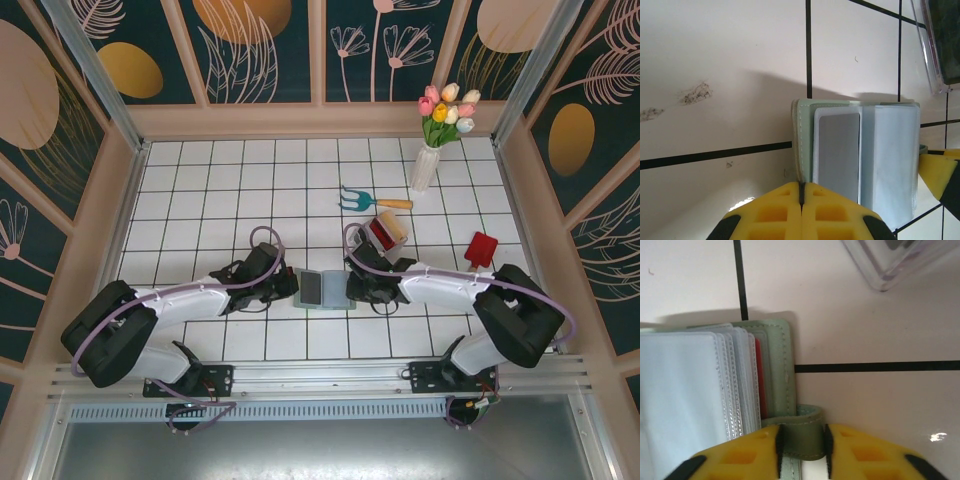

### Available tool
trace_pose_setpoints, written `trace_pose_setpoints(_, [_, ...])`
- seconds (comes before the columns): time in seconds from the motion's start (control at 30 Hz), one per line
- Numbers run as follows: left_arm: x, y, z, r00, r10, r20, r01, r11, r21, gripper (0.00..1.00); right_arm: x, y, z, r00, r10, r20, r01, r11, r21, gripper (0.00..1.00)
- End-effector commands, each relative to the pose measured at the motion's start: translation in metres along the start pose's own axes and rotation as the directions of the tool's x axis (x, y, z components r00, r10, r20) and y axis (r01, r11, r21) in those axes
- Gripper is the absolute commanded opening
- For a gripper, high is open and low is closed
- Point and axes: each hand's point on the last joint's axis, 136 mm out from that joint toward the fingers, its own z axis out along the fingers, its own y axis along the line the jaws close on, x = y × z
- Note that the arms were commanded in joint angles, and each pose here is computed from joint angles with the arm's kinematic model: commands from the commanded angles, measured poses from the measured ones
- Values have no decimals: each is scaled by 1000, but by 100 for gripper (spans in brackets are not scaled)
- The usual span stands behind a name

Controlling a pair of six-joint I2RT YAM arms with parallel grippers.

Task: Put the credit cards into the card holder
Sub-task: Slide the button at the card holder.

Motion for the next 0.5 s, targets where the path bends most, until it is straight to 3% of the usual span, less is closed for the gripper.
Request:
trace_pose_setpoints(0.0, [-4,0,-3,999,31,13,-31,999,-30,0,1,-22,-4,1000,-9,6,8,994,113,23])
trace_pose_setpoints(0.33, [-2,8,-7,999,33,26,-32,998,-51,0,-3,-68,-13,991,127,52,-134,978,158,23])
trace_pose_setpoints(0.4, [-2,7,-7,999,35,28,-34,999,-43,0,-9,-61,-18,989,127,69,-135,984,119,23])
trace_pose_setpoints(0.47, [-2,5,-7,999,35,26,-34,999,-32,0,-16,-33,-24,993,89,77,-88,996,-15,28])
